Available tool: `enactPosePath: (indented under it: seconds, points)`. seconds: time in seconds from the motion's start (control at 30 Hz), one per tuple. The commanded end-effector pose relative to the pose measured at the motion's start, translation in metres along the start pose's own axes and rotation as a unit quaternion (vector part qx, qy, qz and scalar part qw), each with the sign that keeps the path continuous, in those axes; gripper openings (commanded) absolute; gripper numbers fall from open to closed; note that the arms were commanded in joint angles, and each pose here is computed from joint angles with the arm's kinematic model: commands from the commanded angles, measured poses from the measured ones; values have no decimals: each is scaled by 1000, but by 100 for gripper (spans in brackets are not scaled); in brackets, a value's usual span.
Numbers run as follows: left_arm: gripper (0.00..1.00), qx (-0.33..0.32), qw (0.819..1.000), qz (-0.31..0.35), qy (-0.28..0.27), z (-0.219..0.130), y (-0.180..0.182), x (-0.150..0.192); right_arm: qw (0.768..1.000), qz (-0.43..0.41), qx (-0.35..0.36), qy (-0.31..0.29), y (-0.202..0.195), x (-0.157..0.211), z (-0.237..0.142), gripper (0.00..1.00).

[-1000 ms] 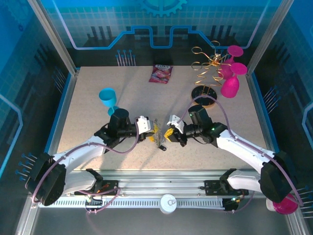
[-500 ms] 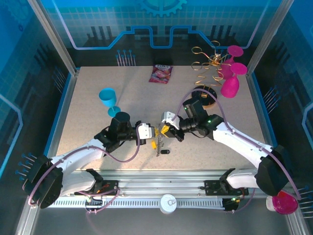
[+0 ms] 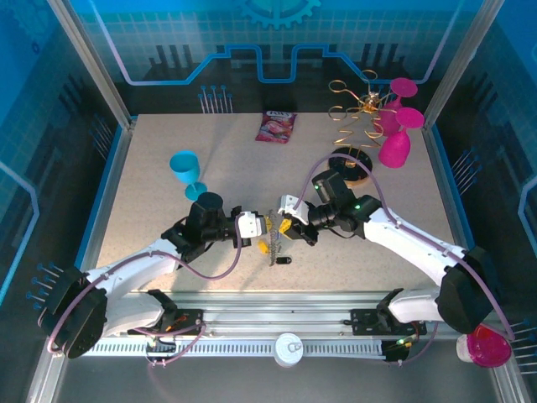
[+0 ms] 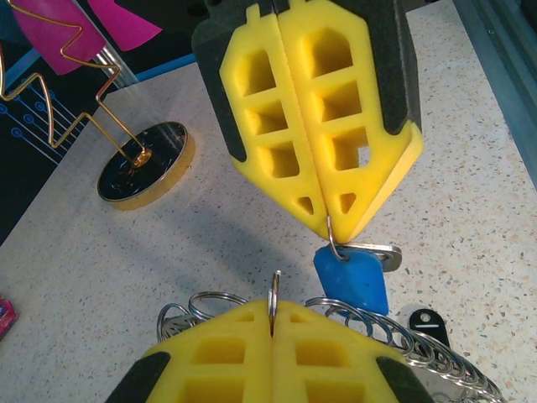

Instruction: Put the keys on the keyring

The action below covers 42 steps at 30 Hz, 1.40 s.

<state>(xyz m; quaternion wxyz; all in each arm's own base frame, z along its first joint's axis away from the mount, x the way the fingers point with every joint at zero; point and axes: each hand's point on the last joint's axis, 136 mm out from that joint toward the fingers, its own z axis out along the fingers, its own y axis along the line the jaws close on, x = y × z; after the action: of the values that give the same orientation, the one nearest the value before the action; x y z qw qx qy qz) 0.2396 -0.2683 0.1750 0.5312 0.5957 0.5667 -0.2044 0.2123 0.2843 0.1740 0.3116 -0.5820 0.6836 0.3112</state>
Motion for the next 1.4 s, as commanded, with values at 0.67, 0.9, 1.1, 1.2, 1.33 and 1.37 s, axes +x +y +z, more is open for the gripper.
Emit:
enactPosePath:
  seconds: [0.67, 0.9, 1.1, 1.2, 1.33, 1.37]
  points:
    - [0, -9, 999, 32, -19, -3, -1, -10, 999, 16, 10, -26, -15, -24, 7, 0]
    - [0, -9, 999, 38, -15, -3, -3, -8, 998, 41, 22, -34, -23, -25, 4, 0]
    - [0, -8, 999, 49, -11, -2, -5, -8, 996, 69, 35, -34, -32, -24, 4, 0]
    - [0, -9, 998, 55, -11, -1, -5, -8, 994, 93, 46, -28, -41, -20, 5, 0]
    - [0, -18, 998, 66, -12, -2, -4, -9, 991, 122, 54, -18, -47, -13, 9, 0]
    - [0, -20, 997, 69, -12, -2, -4, -9, 990, 129, 54, -19, -48, -13, 10, 0]
